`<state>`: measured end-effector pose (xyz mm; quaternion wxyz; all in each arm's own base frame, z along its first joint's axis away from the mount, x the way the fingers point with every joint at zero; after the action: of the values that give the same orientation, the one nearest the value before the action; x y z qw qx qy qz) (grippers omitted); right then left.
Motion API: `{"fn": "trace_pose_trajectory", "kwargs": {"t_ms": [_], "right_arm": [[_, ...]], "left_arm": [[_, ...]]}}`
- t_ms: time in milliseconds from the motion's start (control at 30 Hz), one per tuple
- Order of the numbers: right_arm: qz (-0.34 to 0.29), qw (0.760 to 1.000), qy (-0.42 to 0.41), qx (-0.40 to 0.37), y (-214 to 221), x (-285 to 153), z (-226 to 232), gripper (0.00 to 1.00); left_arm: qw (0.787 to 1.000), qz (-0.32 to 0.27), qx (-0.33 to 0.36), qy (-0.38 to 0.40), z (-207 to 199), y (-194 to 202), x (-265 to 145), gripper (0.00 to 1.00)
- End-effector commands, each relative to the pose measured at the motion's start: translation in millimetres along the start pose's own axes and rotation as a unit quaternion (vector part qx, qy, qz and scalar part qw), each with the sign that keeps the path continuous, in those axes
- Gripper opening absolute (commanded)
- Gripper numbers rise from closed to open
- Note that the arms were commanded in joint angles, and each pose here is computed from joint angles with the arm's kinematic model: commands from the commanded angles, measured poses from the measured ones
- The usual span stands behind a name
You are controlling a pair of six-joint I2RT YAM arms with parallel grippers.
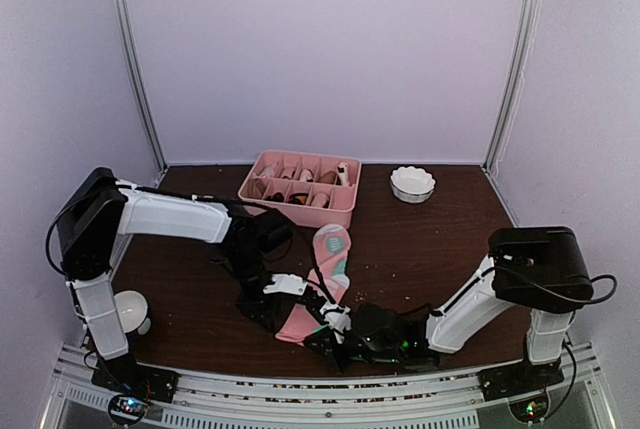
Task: Roll the socks
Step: Roll the sock at the center of the board.
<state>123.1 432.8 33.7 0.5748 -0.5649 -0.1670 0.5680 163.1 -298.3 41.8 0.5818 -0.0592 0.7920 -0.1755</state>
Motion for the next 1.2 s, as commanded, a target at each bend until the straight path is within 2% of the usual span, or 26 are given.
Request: {"fn": "trace_pose_trajectory", "kwargs": {"t_ms": [0, 100, 233, 267, 333, 667, 900, 1167], "right_arm": [[0.039, 0.999, 0.003, 0.031, 23, -5, -7, 0.00], [0.040, 0.998, 0.010, 0.038, 25, -6, -10, 0.00], [0.039, 0.998, 0.015, 0.056, 30, -8, -16, 0.00], [0.038, 0.997, 0.015, 0.061, 31, -8, -17, 0.00], [0.037, 0.997, 0.015, 0.070, 32, -9, -20, 0.00], [0.029, 0.994, 0.021, 0.098, 32, -13, -32, 0.00], [0.023, 0.993, 0.018, 0.113, 32, -16, -34, 0.00], [0.024, 0.992, 0.006, 0.121, 31, -15, -30, 0.00]], "left_arm": [[0.997, -0.058, 0.041, -0.036, 7, -26, -18, 0.45], [0.995, -0.072, 0.064, -0.009, -7, -28, -15, 0.45], [0.990, -0.112, 0.085, -0.013, -16, -33, -16, 0.46], [0.989, -0.117, 0.089, -0.021, -16, -35, -15, 0.54], [0.987, -0.127, 0.097, -0.029, -17, -38, -15, 0.55], [0.982, -0.133, 0.130, -0.002, -34, -43, 0, 0.57], [0.987, -0.116, 0.090, -0.057, -2, -47, 9, 0.46], [0.991, -0.111, 0.067, -0.043, 1, -45, 19, 0.36]]}}
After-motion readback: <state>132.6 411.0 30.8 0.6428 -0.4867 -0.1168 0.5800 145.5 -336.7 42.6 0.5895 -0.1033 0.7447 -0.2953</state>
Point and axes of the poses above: each gripper's point midway between its finger pads, its own x axis out along the fingers, its own z axis along the line the jaws close on, y = z × x, the point moved 1 cm from there along -x, back along the fingers
